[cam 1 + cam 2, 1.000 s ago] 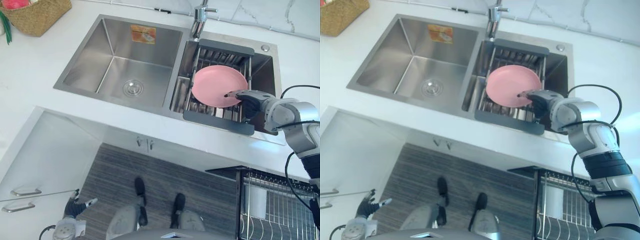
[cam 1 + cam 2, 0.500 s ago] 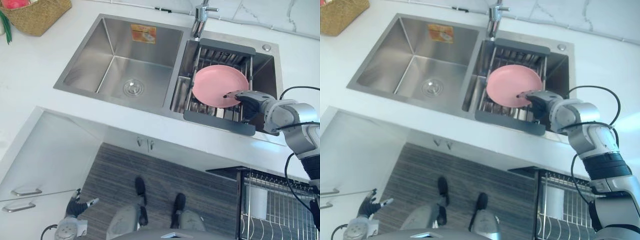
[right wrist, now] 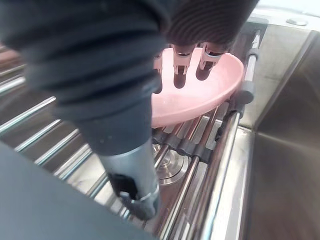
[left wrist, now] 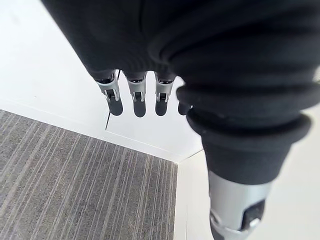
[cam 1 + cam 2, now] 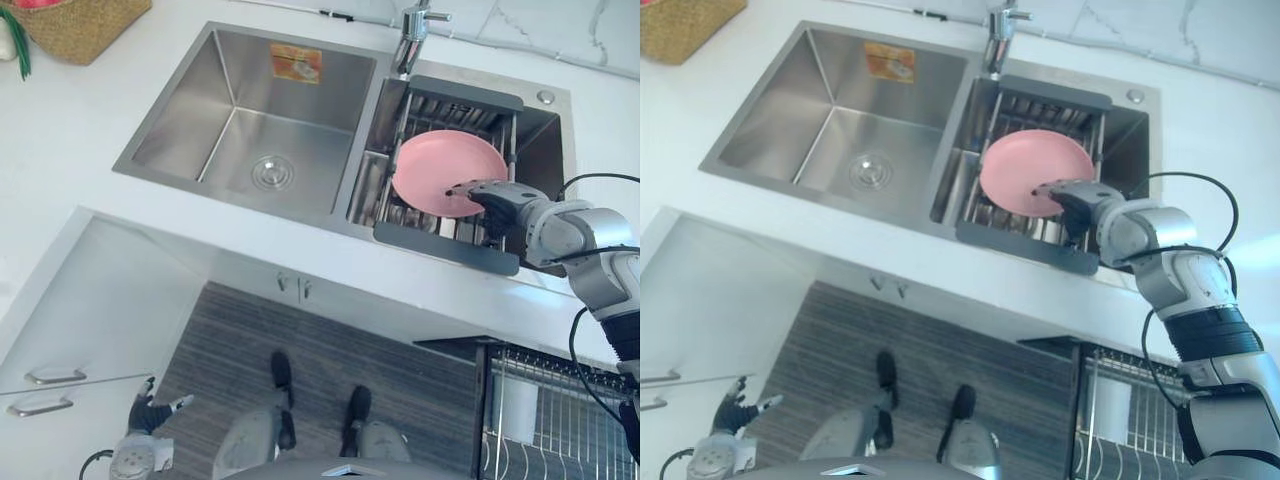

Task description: Walk over to the sink, pick up the cup, carry it to the dishwasher, place the cup inside the dishwasher, then close the dishwasher door

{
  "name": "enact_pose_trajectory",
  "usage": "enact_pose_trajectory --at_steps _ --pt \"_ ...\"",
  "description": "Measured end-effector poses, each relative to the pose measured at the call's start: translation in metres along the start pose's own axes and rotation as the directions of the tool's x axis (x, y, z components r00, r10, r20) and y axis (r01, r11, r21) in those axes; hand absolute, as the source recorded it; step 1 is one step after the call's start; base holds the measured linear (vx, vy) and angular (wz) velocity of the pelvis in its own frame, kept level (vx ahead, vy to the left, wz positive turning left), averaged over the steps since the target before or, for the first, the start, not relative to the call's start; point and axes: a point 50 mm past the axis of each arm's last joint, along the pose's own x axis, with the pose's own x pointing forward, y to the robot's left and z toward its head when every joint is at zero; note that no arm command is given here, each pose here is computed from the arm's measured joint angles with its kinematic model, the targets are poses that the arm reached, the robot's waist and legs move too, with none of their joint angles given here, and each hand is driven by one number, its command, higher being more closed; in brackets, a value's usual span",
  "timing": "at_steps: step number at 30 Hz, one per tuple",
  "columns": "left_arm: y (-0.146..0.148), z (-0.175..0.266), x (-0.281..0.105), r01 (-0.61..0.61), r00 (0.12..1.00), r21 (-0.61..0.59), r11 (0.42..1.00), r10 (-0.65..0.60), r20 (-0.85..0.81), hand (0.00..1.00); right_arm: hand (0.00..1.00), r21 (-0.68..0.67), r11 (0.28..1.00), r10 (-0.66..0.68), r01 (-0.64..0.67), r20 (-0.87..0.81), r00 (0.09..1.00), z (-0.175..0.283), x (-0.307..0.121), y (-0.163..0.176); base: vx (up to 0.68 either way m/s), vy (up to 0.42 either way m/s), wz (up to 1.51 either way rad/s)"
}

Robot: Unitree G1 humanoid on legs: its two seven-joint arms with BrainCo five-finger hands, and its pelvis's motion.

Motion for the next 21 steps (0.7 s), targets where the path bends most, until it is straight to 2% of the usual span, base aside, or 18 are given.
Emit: enact_pose_trajectory --at_steps 10,11,21 --pt "0.002 0.000 0.000 -0.036 0.999 -0.001 0.999 0.036 0.001 0.00 0.00 -0.043 0.999 0.008 -0.007 0.013 1.000 0.007 0.004 0.005 0.00 0.000 0.00" --pt "0.002 0.000 0.000 -0.036 0.999 -0.001 0.999 0.036 0.001 0.00 1.00 -0.044 0.999 0.004 -0.004 0.013 1.000 0.007 0.004 0.005 0.00 0.000 0.00" --pt "0.003 0.001 0.000 -0.063 0.998 -0.002 0.998 0.063 0.007 0.00 1.00 -0.158 0.981 -0.108 0.112 0.035 0.994 0.014 0.005 -0.004 0.00 0.000 0.00"
